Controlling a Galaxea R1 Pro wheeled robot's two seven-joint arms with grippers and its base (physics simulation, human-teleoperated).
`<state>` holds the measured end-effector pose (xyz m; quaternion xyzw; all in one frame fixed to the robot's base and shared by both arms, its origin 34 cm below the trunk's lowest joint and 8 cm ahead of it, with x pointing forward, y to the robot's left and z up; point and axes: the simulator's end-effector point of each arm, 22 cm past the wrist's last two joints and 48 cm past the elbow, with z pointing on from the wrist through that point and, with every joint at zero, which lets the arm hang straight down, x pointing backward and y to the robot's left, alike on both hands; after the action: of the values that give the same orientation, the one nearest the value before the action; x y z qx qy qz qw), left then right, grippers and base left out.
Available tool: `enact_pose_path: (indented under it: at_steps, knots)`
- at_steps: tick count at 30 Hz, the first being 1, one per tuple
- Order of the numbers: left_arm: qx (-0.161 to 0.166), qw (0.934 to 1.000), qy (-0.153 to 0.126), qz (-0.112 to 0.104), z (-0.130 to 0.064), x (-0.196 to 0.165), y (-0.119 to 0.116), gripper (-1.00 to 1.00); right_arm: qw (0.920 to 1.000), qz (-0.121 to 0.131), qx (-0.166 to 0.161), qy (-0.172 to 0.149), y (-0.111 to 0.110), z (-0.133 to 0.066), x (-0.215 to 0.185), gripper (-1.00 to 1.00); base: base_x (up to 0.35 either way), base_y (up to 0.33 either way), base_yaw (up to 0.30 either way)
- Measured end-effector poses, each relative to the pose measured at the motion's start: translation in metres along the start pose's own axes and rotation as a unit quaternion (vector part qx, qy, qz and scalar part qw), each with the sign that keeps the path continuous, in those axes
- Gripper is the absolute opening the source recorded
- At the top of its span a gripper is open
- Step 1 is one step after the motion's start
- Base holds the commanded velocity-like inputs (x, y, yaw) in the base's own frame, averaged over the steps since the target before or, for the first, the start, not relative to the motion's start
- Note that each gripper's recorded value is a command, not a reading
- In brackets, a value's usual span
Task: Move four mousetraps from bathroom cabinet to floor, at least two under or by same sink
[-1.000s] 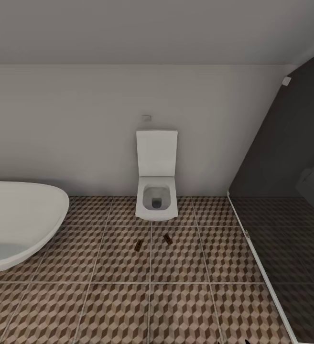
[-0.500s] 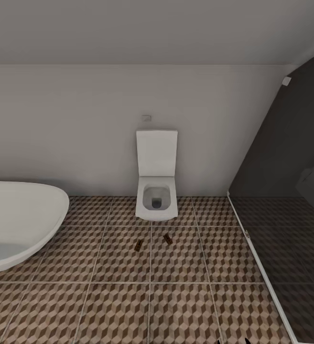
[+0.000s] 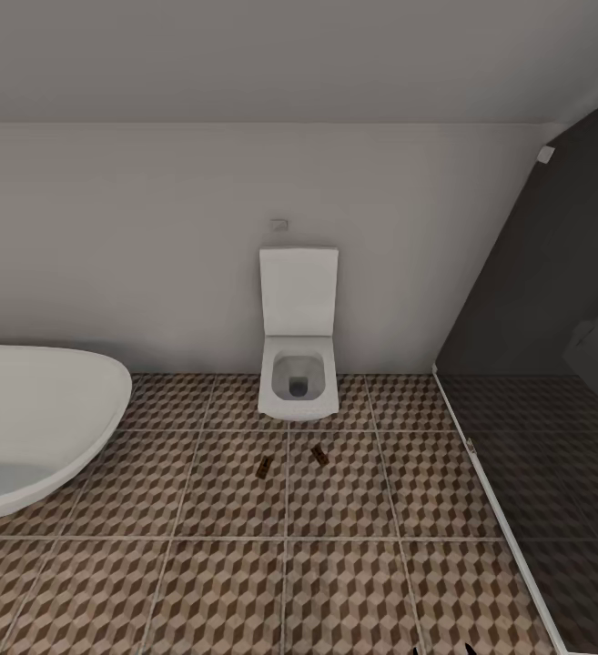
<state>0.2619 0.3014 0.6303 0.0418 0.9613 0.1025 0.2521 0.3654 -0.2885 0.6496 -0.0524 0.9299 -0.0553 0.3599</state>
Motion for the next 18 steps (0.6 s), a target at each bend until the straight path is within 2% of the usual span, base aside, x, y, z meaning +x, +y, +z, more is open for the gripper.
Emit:
enact_pose_path:
  at_steps: [18]
  knots:
    - [-0.001,1.0000,-0.003,-0.001,0.0003,-0.0022,0.0002,1.00,1.0000,0.002,-0.001,-0.002,0.0035,-0.0003,-0.0018,1.00,0.000,0.000,0.000]
